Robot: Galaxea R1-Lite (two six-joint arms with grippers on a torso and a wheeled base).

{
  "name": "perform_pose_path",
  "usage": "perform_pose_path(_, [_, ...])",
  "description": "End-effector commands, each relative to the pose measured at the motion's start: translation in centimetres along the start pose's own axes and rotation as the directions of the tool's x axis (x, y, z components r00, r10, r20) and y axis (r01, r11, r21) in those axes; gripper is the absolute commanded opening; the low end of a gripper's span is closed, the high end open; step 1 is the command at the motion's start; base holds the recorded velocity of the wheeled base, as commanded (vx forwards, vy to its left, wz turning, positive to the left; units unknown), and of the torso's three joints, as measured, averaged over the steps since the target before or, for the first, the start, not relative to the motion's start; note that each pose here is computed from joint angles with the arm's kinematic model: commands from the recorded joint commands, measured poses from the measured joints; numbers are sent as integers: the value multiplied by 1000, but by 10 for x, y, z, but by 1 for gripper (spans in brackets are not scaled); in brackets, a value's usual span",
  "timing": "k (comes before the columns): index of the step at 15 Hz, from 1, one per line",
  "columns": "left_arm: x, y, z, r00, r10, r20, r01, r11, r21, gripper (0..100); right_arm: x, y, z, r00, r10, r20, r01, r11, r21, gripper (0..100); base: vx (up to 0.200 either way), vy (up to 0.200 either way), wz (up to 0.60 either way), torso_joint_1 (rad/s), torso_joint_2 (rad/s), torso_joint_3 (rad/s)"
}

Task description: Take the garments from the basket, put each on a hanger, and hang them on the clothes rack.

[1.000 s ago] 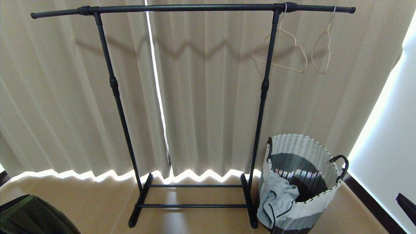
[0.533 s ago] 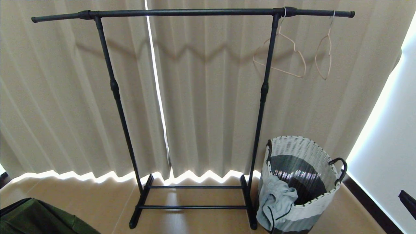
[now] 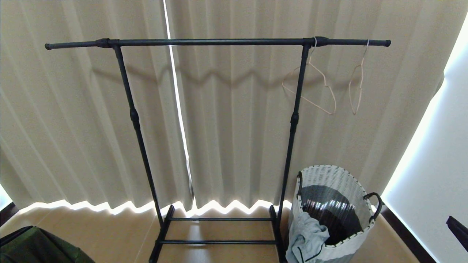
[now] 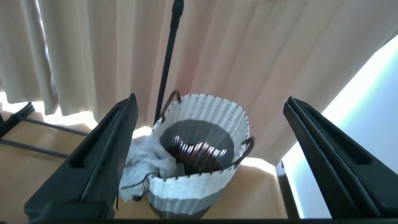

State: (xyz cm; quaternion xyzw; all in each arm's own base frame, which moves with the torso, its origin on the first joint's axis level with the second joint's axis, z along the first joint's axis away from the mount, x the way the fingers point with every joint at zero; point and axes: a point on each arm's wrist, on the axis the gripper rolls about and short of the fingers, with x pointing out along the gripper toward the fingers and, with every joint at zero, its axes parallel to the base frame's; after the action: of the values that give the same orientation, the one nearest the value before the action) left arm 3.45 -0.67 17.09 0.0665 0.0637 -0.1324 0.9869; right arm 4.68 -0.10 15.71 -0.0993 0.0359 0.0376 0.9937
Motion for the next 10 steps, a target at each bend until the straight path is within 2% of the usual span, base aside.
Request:
perform_pose_path(1, [-1,0,0,1000,1,3,-1,1000,0,0,2,0,0,1000,2,-7,-2,1000,1,100,0,0,0,198,-466,-276])
perform_pose_path(3, [0,0,0,1000,3,29,-3,1000,0,0,2,0,0,1000,1,-9,-1,1000,1,100,0,0,0,198,-471,-273])
perform_pose_path(6, [-1,-1,-3,994,11,105,-12,1000,9,0,1,0,0,1000,-8,-8,8,1000,2,100,0,0,0,206,-484,-279])
perform_pose_path(10, [0,-1,-4,995,11,104,-12,1000,7,0,2,-1,0,1000,-9,-8,9,1000,2,100,0,0,0,224,-491,-282])
